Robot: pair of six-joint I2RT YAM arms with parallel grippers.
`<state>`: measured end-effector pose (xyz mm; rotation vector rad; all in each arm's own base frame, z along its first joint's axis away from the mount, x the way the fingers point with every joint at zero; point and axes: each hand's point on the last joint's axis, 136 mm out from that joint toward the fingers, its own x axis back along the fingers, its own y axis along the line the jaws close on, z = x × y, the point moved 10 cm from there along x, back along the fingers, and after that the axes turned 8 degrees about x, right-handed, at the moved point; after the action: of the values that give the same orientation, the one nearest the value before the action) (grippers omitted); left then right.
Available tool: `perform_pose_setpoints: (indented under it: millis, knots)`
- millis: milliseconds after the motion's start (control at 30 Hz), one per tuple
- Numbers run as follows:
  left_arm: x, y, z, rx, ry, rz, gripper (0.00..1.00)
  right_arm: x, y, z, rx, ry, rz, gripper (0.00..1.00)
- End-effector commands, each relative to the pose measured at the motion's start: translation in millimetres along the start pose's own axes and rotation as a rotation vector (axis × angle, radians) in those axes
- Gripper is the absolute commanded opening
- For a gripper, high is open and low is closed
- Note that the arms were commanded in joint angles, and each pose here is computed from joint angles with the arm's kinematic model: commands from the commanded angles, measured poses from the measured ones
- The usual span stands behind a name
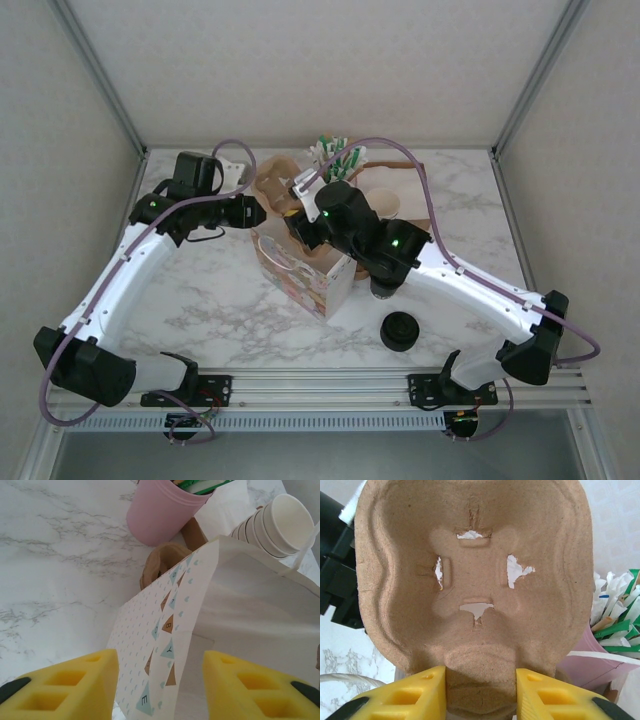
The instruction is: Pack the takeout coffee
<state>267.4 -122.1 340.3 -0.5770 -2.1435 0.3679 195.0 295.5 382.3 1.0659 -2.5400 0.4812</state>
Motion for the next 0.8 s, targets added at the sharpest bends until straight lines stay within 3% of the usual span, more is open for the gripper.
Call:
perform_pose_setpoints:
  millis: [0, 333, 767]
  knots:
    - [6, 1, 1, -0.019, -0.031, -0.009, 0.47, 2, -3, 3, -0.034, -0.005, -0.005, 0.37]
    - [11, 2, 1, -0.021, -0.068, -0.031, 0.39, 10, -4, 13, -0.041, 0.047, -0.008, 0.36]
    - [10, 4, 2, -0.019, -0.077, -0.056, 0.36, 4, -1, 20, -0.014, 0.13, -0.042, 0.35]
